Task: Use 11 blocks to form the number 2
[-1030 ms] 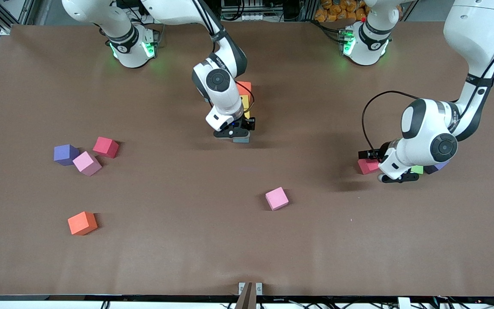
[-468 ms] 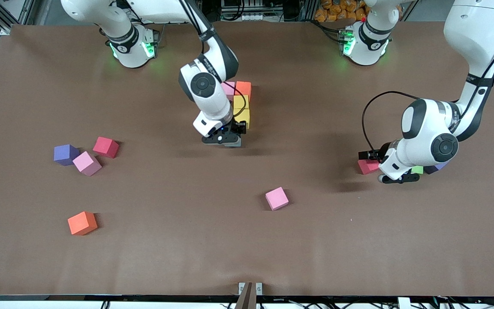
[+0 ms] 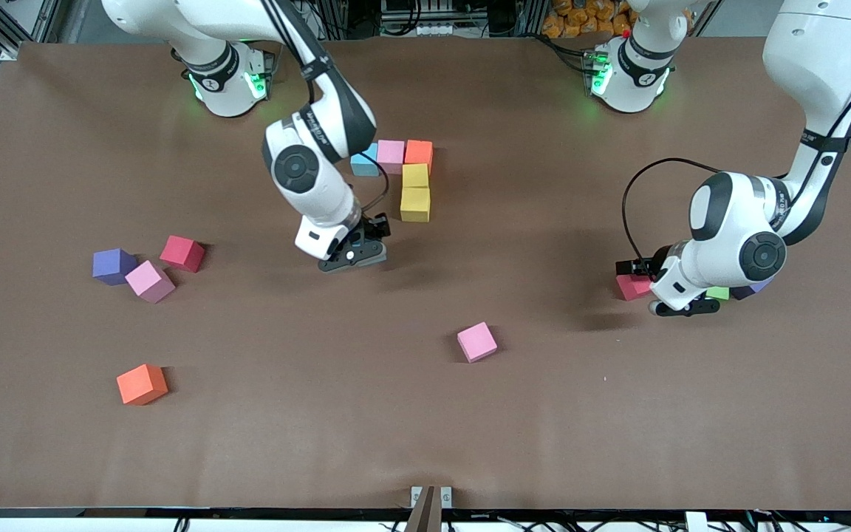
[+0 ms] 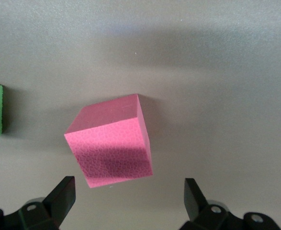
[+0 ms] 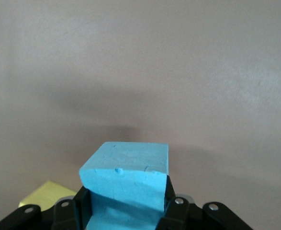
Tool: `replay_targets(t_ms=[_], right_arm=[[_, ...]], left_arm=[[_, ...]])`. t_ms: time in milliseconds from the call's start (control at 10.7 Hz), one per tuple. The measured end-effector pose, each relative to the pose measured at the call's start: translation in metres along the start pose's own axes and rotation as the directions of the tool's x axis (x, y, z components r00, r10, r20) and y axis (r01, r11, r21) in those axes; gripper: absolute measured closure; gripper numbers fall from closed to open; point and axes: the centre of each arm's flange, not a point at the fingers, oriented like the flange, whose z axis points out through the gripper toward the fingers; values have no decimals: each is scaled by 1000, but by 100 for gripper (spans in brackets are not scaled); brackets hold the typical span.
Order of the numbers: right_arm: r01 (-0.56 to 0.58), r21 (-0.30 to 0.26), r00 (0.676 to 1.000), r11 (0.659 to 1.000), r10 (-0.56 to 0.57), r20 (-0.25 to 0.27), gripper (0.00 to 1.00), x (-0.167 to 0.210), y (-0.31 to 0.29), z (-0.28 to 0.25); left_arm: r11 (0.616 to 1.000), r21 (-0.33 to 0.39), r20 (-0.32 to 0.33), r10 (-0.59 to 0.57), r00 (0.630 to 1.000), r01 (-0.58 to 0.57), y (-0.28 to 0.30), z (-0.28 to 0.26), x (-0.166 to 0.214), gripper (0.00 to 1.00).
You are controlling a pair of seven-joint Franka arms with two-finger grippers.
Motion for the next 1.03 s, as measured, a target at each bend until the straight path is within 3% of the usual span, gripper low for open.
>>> replay_targets(t_ms=[94,281,562,1030], right_arm=[[108,-16,994,994,-108,12,42,-4,-1,2],[324,-46,945,945,-321,57,42,-14,-2,13],[572,-54,816,818,-561,140,42,-28,-5,28],[778,-67,623,625,-752,215,42,-74,-99,59]], left_arm=[[1000,-1,7,0,1000,0,0,4,0,0],[1000,-5,16,0,1000,0,0,11,2,0],[1000,-11,18,-4,1000,5,-2,17,6,0],[999,-33,33,-26,999,27,-12,35,24,0]])
